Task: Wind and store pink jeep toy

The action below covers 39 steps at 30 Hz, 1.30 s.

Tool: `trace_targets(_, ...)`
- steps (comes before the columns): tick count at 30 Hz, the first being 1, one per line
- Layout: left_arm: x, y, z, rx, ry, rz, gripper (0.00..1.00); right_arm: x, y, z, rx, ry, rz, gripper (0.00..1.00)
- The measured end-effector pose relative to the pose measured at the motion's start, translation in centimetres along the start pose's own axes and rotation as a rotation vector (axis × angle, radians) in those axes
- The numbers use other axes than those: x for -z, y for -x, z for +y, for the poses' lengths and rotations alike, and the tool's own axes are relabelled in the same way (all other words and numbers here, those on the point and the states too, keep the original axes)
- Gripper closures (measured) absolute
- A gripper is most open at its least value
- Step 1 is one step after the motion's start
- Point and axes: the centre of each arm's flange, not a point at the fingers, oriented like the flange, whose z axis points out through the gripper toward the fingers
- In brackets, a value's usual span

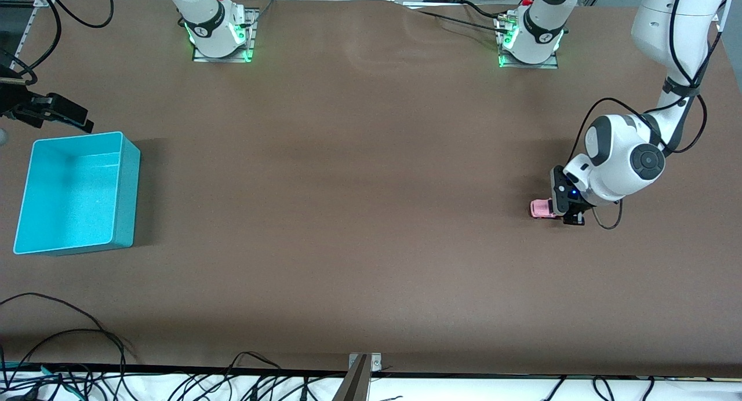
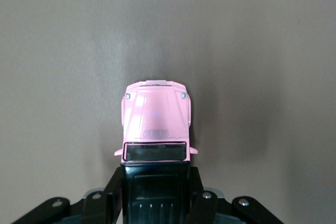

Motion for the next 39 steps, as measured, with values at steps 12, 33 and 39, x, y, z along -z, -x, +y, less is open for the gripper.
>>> trace_targets(12,0.1,4.9,0.3,-0.032,0.0,-0.036,0.49,-0.4,-0.1,-0.1,0.002,0.001,-0.008,0.0)
trace_targets(33,0.3,14.7,1.7,-0.011,-0.02,-0.115,0.49,-0.4,-0.2,-0.1,0.002,0.001,-0.009,0.0)
trace_targets(39,0.3,14.8,1.7,-0.009,-0.021,-0.117,0.49,-0.4,-0.2,-0.1,0.002,0.001,-0.01,0.0)
